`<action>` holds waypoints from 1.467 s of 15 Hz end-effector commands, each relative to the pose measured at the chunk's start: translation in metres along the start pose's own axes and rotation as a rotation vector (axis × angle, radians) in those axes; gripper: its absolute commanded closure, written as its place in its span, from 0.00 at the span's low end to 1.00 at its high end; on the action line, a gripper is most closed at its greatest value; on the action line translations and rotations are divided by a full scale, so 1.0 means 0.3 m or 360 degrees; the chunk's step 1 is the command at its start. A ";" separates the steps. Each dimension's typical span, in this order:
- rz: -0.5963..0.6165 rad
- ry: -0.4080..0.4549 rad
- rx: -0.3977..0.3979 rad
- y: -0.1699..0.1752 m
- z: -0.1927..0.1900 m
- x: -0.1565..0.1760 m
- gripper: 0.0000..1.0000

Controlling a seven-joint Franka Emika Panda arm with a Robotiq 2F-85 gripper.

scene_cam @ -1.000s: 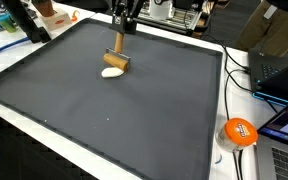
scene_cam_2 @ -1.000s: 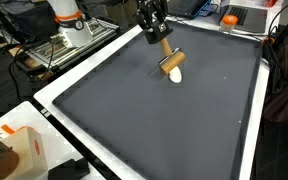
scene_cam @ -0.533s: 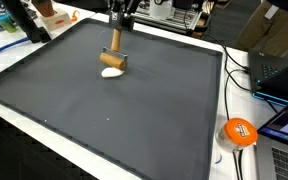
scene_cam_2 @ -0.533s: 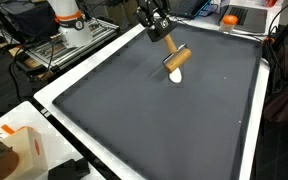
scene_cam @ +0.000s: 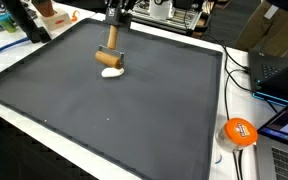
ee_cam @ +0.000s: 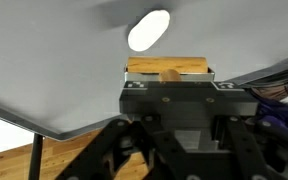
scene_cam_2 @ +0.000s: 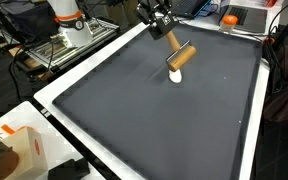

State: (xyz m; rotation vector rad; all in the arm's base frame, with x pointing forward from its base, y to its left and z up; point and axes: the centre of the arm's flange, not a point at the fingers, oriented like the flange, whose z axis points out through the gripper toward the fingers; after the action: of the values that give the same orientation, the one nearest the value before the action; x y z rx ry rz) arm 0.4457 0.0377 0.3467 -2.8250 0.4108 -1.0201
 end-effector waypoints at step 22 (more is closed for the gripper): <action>-0.0394 -0.0802 -0.0043 -0.317 -0.143 0.619 0.78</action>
State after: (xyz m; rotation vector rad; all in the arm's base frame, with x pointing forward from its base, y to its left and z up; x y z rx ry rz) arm 0.5336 0.0810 0.4507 -3.1393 0.0482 -0.4730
